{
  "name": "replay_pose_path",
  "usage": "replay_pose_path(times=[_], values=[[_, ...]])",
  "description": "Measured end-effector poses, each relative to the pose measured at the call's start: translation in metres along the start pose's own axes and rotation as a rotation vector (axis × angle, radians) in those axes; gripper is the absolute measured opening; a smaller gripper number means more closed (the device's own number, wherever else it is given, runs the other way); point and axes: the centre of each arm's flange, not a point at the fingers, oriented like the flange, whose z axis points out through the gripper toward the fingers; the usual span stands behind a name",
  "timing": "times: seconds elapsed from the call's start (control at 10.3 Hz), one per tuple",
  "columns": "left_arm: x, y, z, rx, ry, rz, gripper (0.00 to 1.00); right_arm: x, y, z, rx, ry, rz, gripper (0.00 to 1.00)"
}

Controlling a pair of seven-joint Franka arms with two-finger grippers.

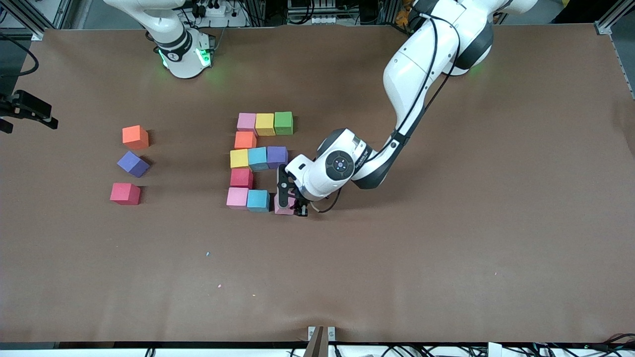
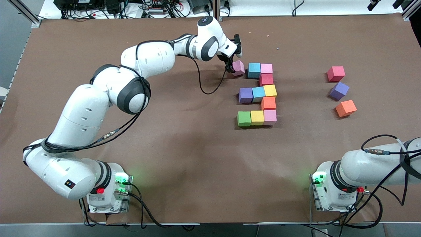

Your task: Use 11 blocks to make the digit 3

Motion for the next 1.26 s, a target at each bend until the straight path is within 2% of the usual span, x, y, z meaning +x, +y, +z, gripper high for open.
replay_pose_path(times=[0.29,0.39,0.68,1.26], values=[[0.000,0.000,0.000,0.000,0.000,0.000,0.51,0.000,0.000,0.001,0.000,0.000,0.000,1.00],[0.000,0.000,0.001,0.000,0.000,0.000,0.59,0.000,0.000,0.001,0.000,0.000,0.000,1.00],[-0.003,0.001,0.008,0.001,0.000,-0.002,0.99,0.001,0.000,0.002,0.000,0.001,0.000,1.00],[0.007,0.011,0.017,0.036,0.013,0.055,1.00,0.002,0.000,0.003,-0.001,0.006,-0.001,1.00]])
